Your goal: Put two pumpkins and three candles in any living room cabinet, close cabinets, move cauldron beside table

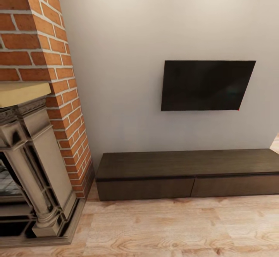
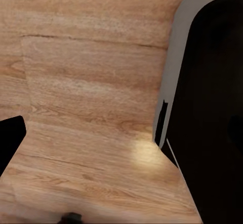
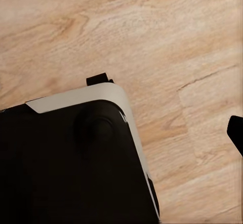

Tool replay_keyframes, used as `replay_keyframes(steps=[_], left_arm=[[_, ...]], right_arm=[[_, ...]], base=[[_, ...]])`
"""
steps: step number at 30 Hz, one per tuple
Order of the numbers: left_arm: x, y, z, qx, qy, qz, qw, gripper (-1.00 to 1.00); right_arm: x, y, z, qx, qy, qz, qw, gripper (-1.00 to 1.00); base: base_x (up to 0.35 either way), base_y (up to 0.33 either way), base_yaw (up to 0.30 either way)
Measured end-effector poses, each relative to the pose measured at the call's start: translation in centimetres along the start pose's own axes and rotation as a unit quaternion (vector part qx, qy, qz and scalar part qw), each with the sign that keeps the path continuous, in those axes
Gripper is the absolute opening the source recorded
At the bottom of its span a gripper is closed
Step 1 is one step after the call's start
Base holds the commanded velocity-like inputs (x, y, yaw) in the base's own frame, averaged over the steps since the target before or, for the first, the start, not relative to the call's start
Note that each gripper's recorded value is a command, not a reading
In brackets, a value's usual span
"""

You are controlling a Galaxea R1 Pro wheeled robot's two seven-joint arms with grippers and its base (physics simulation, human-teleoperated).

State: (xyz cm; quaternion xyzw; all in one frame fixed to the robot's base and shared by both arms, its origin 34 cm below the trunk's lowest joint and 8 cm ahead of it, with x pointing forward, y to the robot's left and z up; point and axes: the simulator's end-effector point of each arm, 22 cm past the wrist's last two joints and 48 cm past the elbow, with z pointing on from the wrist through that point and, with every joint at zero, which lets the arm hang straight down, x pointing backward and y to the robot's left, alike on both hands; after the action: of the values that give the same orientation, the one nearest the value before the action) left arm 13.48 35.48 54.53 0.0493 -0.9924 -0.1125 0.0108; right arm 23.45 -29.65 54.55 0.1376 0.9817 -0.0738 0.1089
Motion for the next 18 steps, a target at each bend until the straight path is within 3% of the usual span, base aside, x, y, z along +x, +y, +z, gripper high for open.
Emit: replay_keyframes(steps=[18], left_arm=[[3.3, 0.7, -1.8, -0.002, 0.024, 0.006, 0.9997, 1.00]], right_arm=[[2.4, -0.8, -2.0, 0.003, 0.024, -0.007, 0.9997, 1.00]], base=[[0.000, 0.000, -0.034]])
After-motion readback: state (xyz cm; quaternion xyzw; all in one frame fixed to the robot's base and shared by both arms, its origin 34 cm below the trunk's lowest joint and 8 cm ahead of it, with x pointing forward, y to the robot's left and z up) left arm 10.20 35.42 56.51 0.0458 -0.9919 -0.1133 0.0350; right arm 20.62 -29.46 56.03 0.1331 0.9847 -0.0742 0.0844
